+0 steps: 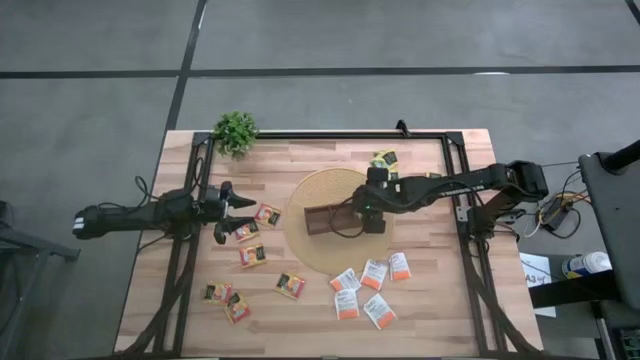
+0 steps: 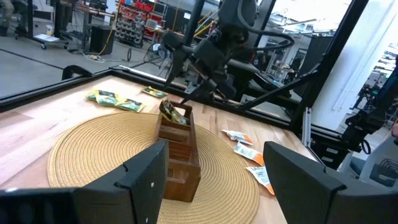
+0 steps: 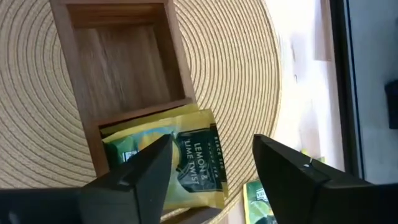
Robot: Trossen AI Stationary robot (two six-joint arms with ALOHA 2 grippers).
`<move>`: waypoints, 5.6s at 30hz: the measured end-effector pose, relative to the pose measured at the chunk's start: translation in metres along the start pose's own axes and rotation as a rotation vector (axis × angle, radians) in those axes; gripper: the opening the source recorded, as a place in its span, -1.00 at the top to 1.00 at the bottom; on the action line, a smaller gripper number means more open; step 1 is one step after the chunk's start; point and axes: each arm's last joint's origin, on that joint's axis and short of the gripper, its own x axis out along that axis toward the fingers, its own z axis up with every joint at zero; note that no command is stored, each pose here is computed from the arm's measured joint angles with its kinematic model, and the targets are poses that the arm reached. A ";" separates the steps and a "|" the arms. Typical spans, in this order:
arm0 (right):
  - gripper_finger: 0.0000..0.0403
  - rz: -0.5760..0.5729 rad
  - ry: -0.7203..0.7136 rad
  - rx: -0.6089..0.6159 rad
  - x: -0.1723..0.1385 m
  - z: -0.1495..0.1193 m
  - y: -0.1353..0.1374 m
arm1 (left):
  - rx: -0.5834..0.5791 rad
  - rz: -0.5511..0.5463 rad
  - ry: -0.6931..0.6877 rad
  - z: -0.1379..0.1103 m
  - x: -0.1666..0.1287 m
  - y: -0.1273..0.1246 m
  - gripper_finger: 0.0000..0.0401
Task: Pick & Place Tea
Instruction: Put the yellow tea bag into the right section of the wooden organizer, then adjust the yellow tea bags in the right section of the wooden organizer
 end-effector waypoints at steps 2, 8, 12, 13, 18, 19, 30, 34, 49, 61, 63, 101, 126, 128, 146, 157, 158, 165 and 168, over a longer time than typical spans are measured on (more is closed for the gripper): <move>-0.11 0.002 -0.004 0.001 -0.002 0.000 -0.001 | 0.000 0.000 -0.001 0.000 0.000 0.000 -0.28; -0.13 0.010 0.044 -0.028 0.009 -0.012 0.005 | 0.000 0.000 -0.001 0.000 0.000 0.000 -0.28; -0.13 0.031 0.048 -0.032 0.013 -0.014 0.007 | 0.000 0.000 -0.001 0.000 0.000 0.000 -0.28; -0.14 0.048 0.049 -0.034 0.013 -0.015 0.008 | 0.000 0.000 -0.001 0.000 0.000 0.000 -0.28; -0.12 0.067 0.058 -0.061 0.024 -0.015 0.013 | 0.000 0.000 -0.001 0.000 0.000 0.000 -0.28; -0.12 0.066 0.065 -0.064 0.027 -0.015 0.014 | 0.000 0.000 -0.001 0.000 0.000 0.000 -0.28; -0.10 -0.008 0.122 -0.096 0.046 -0.016 0.020 | 0.000 0.000 -0.001 0.000 0.000 0.000 -0.28; -0.10 -0.038 0.114 -0.083 0.043 -0.017 0.017 | 0.000 0.000 -0.001 0.000 0.000 0.000 -0.28; -0.09 -0.048 -0.017 -0.003 -0.003 0.000 -0.007 | 0.000 0.001 0.001 0.000 0.000 0.000 -0.28; -0.09 0.468 -0.078 0.323 -0.004 -0.025 -0.080 | 0.000 0.000 0.001 0.000 0.000 0.000 -0.28; -0.09 0.464 -0.069 0.342 0.000 -0.028 -0.087 | 0.000 0.000 0.001 0.000 0.000 0.000 -0.28; -0.09 0.558 0.023 0.173 0.058 -0.038 -0.088 | 0.000 0.001 0.001 0.000 0.000 0.000 -0.28; 0.79 0.575 0.046 0.164 0.044 -0.042 -0.089 | 0.000 0.000 0.001 0.000 0.000 0.000 -0.28; 0.88 0.573 0.039 0.162 0.042 -0.041 -0.089 | 0.000 0.000 0.001 0.000 0.000 0.000 -0.28; 0.96 0.337 0.092 0.002 0.027 -0.021 -0.055 | 0.000 0.001 0.001 0.000 0.000 0.000 -0.28; 0.96 0.233 0.112 0.082 0.022 -0.018 -0.052 | 0.000 0.000 0.000 0.000 0.000 0.000 -0.28; 0.96 0.224 0.112 0.083 0.021 -0.018 -0.052 | 0.000 0.000 0.001 0.000 0.000 0.000 -0.28; 0.96 0.241 0.102 0.077 0.019 -0.017 -0.049 | 0.000 0.001 0.001 0.000 0.000 0.000 -0.28; 0.96 0.295 0.096 0.103 0.020 -0.018 -0.047 | 0.000 0.001 0.001 0.000 0.000 0.000 -0.28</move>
